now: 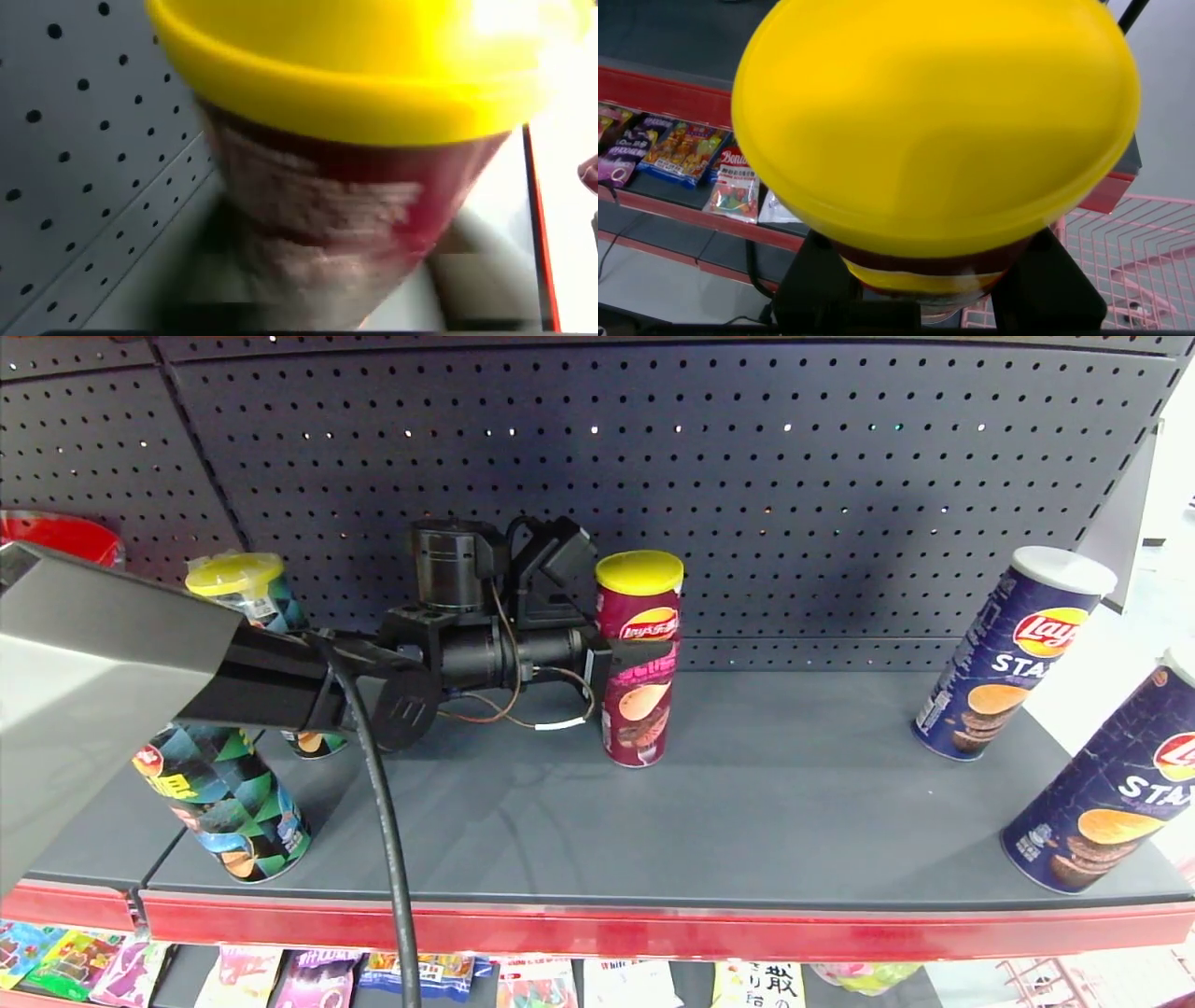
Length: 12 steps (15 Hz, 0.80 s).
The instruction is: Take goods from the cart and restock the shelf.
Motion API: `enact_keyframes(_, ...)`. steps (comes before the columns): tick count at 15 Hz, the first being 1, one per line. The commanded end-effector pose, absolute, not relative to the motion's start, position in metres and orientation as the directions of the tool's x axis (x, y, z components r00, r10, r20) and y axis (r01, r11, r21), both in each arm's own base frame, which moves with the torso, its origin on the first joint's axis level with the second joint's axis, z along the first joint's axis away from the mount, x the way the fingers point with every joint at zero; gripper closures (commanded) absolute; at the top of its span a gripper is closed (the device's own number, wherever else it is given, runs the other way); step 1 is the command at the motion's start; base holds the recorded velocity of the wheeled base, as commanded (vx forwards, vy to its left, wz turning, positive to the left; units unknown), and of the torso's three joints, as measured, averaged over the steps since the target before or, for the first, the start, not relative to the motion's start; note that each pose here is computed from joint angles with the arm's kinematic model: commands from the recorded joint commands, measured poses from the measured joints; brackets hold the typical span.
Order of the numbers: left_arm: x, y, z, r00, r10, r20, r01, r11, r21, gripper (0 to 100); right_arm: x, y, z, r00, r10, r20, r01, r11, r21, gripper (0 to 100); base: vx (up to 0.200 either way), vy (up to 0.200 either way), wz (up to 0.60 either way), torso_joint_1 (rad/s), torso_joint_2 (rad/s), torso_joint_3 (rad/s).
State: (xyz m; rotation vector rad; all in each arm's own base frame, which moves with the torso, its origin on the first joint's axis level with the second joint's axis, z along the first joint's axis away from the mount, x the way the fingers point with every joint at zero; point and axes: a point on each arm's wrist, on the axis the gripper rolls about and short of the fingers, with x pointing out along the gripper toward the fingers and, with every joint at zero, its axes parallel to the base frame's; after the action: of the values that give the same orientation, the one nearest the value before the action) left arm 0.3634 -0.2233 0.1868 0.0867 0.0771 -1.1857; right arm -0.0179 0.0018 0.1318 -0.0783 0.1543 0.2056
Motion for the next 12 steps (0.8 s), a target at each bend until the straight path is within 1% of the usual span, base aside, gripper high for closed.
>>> enact_keyframes(1, 0.363, -0.223, 0.189, 0.374, -0.922, -0.101, 0.927, 0.373, 0.031, 100, -0.018, 0.002, 0.132, 0.967, 0.197, -0.162, -0.209, 0.976, -0.062, 100, 0.0, 0.0, 0.0, 0.0, 0.0, 0.0)
enact_keyframes(4, 0.36, -0.222, 0.19, 0.351, -0.931, -0.099, 0.936, 0.35, 0.028, 100, -0.018, 0.002, 0.131, 0.967, 0.196, -0.165, -0.208, 0.976, -0.061, 100, 0.0, 0.0, 0.0, 0.0, 0.0, 0.0)
enact_keyframes(5, 0.356, -0.22, 0.196, 0.349, -0.932, -0.092, 0.937, 0.348, 0.034, 100, -0.018, 0.002, 0.131, 0.966, 0.197, -0.165, -0.21, 0.976, -0.063, 100, 0.0, 0.0, 0.0, 0.0, 0.0, 0.0)
enact_keyframes(8, 0.33, -0.219, 0.205, 0.297, -0.95, -0.095, 0.955, 0.296, 0.026, 100, -0.018, 0.002, 0.132, 0.967, 0.199, -0.16, -0.211, 0.976, -0.062, 100, 0.0, 0.0, 0.0, 0.0, 0.0, 0.0)
enact_keyframes(12, 0.293, -0.212, 0.198, 0.26, -0.955, -0.139, 0.964, 0.264, -0.007, 100, -0.017, 0.002, 0.133, 0.967, 0.199, -0.16, -0.211, 0.976, -0.062, 100, 0.0, 0.0, 0.0, 0.0, 0.0, 0.0)
